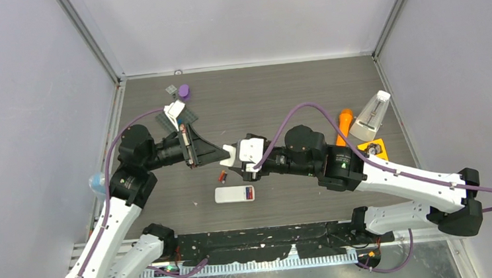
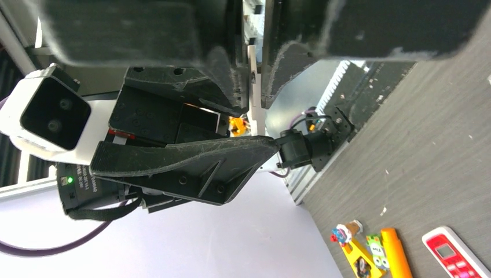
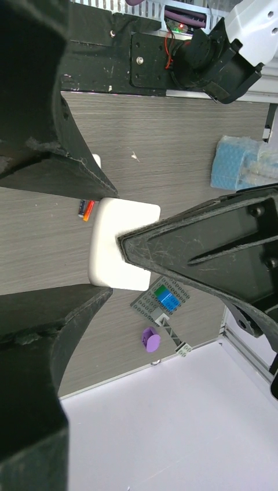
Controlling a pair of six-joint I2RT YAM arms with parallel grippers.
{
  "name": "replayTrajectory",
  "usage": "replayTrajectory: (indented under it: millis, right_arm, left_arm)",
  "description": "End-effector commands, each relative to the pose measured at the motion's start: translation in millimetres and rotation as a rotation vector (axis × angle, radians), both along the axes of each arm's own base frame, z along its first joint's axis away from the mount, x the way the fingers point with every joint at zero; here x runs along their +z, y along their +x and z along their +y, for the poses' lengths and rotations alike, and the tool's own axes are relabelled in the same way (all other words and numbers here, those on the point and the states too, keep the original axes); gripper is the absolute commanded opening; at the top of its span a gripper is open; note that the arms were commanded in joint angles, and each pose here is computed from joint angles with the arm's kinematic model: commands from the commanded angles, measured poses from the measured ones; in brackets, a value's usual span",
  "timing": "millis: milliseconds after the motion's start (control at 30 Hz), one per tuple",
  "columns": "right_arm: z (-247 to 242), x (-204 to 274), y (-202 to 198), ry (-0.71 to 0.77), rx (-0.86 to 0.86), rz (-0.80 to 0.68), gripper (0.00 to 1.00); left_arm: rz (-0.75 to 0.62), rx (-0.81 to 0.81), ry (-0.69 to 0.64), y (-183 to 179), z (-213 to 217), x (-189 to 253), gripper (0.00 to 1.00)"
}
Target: Load the batteries into the remote control
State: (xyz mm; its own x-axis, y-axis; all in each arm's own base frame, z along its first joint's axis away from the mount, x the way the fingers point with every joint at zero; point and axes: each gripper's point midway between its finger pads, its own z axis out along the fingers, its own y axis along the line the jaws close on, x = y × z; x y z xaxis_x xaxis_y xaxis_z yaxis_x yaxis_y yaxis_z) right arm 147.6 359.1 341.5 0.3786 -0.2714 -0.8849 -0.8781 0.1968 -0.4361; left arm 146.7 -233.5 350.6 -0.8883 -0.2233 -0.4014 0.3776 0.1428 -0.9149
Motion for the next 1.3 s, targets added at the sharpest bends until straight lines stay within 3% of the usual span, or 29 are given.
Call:
replayTrajectory:
  millis: [0,100,200,300,533,733,1033,1267]
  right_arm:
    - [-1.4,29.3,0.3,0.069,-0.013,-0.018,0.37]
    - [-2.6,19.8,0.4,0.045,-0.020,0.003,0.37]
    - [-5.7,4.2,1.8,0.001,-0.039,0.034,0.36]
    - [-9.1,-21.9,1.3,-0.061,-0.047,0.067,0.36]
    - [-15.5,-105.7,-1.5,-0.310,-0.023,0.165,0.36]
    - [-17.0,-163.5,-3.6,-0.530,0.019,0.230,0.36]
    - [-18.4,-239.3,2.9,-0.814,0.054,0.291,0.34]
    - [-12.1,-260.4,9.6,-0.891,0.067,0.325,0.33]
  left_arm:
    - [-0.058,-0.005,-0.014,-4.2,1.8,10.6,0.25]
    - [-0.050,0.012,0.010,-0.4,2.2,0.4,0.56]
    - [-0.052,0.031,0.053,2.7,4.5,-12.2,0.70]
    - [-0.059,0.096,0.150,12.5,13.5,-33.2,0.78]
    - [0.075,0.355,0.578,40.2,65.3,-144.0,0.79]
    - [0.207,0.438,0.754,42.2,91.5,-220.8,0.78]
    - [0.320,0.596,0.769,52.3,127.1,-259.6,0.78]
    - [0.361,0.652,0.734,57.0,140.9,-269.9,0.77]
